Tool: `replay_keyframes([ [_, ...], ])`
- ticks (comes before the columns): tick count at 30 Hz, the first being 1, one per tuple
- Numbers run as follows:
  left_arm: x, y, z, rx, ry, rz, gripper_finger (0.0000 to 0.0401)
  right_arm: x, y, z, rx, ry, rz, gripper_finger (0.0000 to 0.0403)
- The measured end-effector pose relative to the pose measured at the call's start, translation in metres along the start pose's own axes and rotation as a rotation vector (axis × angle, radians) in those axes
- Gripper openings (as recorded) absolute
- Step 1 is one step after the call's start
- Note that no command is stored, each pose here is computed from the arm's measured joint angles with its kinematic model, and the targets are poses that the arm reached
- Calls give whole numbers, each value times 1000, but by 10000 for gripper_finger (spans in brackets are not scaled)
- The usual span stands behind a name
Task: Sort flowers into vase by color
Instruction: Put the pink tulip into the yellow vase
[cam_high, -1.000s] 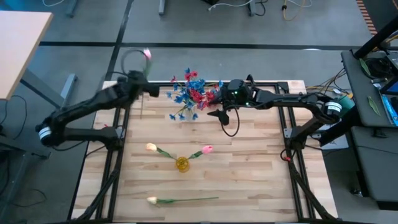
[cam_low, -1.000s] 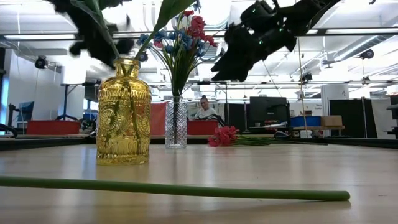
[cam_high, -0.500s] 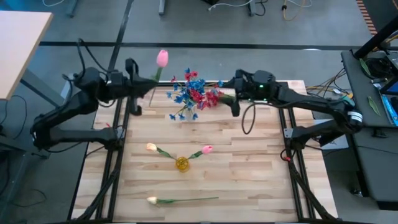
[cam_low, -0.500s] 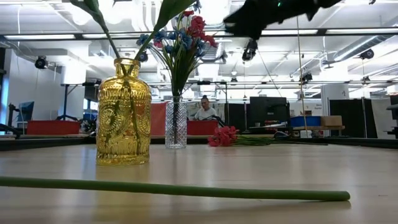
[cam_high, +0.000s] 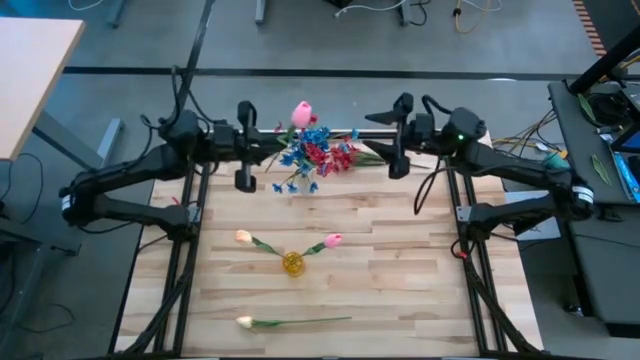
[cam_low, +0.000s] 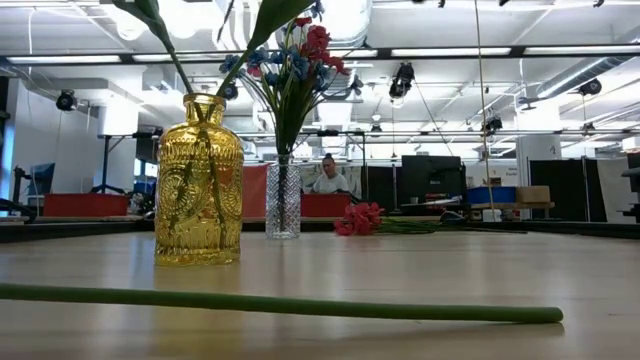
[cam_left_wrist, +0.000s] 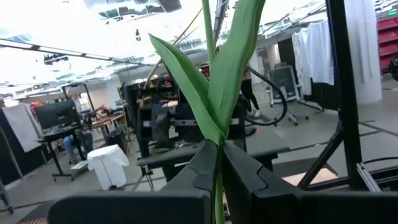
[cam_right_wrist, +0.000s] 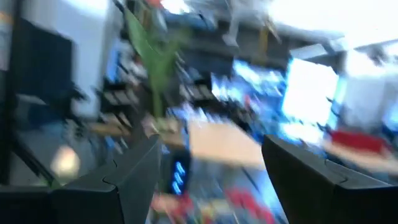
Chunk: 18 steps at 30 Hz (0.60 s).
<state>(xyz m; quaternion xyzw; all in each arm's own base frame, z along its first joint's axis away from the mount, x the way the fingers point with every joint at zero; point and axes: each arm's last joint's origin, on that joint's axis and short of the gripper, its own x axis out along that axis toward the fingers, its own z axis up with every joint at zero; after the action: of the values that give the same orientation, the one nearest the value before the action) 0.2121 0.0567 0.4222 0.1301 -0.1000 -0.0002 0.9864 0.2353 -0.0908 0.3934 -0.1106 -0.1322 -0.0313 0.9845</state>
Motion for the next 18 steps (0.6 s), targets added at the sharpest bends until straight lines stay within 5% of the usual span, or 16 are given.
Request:
replay_keyframes([
  [10, 31, 0, 4, -9, -8, -41, 0, 61, -4, 8, 17, -54, 164, 240],
  [18, 44, 0, 0, -12, 11, -54, 0, 97, -13, 5, 65, -60, 267, 277],
])
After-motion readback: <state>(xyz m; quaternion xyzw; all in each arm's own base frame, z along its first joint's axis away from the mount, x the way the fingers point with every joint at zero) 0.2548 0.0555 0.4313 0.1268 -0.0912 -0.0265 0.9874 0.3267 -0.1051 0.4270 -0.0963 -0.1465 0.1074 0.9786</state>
